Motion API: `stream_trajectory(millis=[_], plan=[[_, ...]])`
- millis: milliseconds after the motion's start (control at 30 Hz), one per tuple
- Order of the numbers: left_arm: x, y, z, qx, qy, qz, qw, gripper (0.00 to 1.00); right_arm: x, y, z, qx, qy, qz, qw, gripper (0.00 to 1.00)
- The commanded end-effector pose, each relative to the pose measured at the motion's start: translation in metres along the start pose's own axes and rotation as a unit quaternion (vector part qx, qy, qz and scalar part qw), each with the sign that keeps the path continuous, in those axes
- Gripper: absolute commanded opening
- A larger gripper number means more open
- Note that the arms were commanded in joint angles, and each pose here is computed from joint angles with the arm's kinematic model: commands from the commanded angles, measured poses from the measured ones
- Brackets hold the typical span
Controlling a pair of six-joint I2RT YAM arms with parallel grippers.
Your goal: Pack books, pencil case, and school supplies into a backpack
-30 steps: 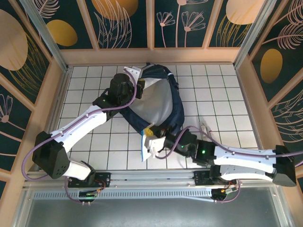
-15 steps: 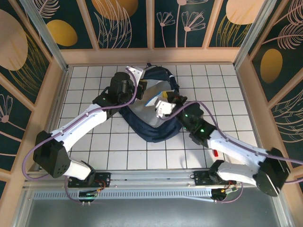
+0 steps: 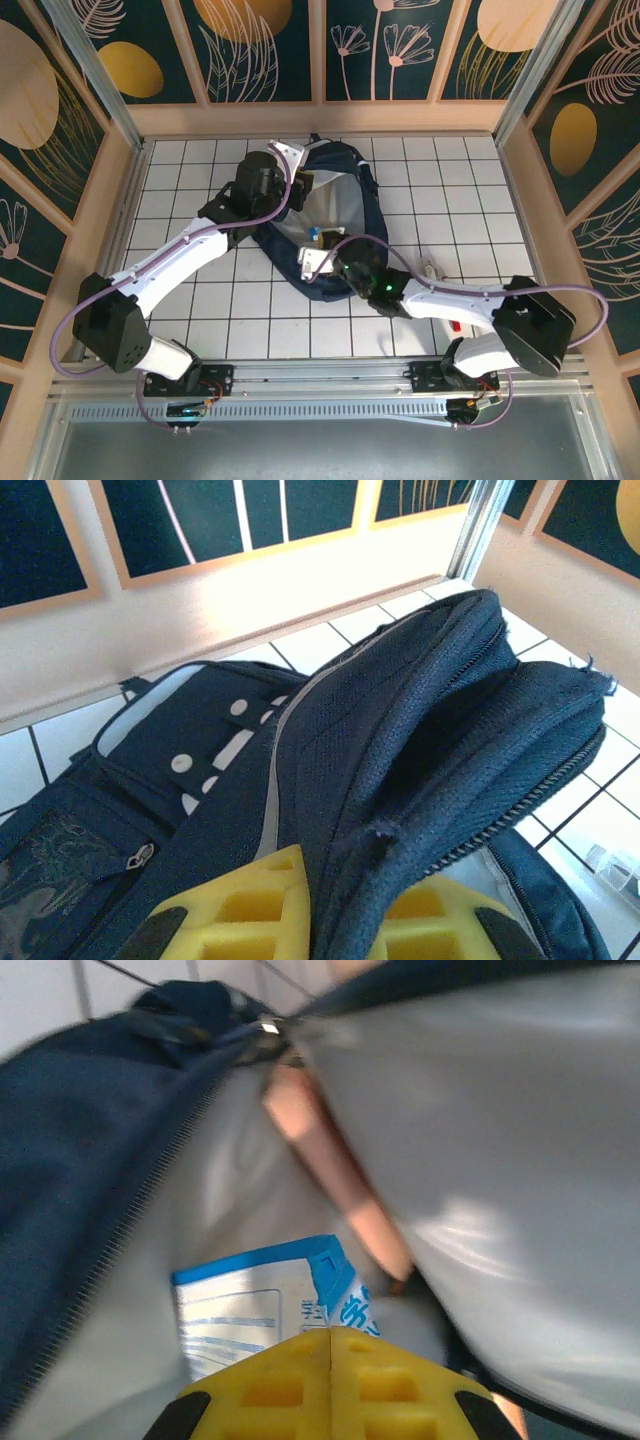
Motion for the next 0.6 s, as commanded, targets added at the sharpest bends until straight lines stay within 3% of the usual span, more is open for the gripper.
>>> stream_trajectory(millis=[0,100,167,200,433,533,567], plan=[[-0.017,0.009,0.05,-0.071,0.016,-0.036,0.997,0.0,0.035,-0.009,-0.004,0.035,-0.04,0.088,0.995,0.0],[-0.021,0.009,0.053,-0.069,0.019,-0.045,0.996,0.0,0.05,-0.009,0.028,0.004,-0.121,0.172,0.978,0.05],[-0.023,0.01,0.055,-0.072,0.017,-0.051,0.996,0.0,0.052,-0.006,0.048,-0.02,-0.199,0.211,0.957,0.3],[-0.023,0.01,0.055,-0.072,0.014,-0.05,0.996,0.0,0.048,-0.005,0.053,-0.023,-0.237,0.213,0.948,0.36],[-0.02,0.013,0.055,-0.067,0.007,-0.041,0.997,0.0,-0.009,0.023,0.037,-0.012,-0.487,0.19,0.853,0.47],[-0.021,0.011,0.053,-0.063,0.004,-0.044,0.997,0.0,-0.027,0.044,0.024,0.012,-0.6,0.179,0.78,0.53],[-0.022,0.01,0.052,-0.061,0.005,-0.046,0.997,0.0,-0.03,0.05,0.02,0.022,-0.644,0.177,0.744,0.53]])
Point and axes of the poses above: each hand's point on the last joint's axis, 136 mm out from that joint toward the fingers, its own y axis back along the fingers, its own x axis along the line the jaws close on, z = x × y, the point moved 1 cm from there along y, back along the fingers, and after that the axes turned 4 degrees about y, right-handed, at the moved point
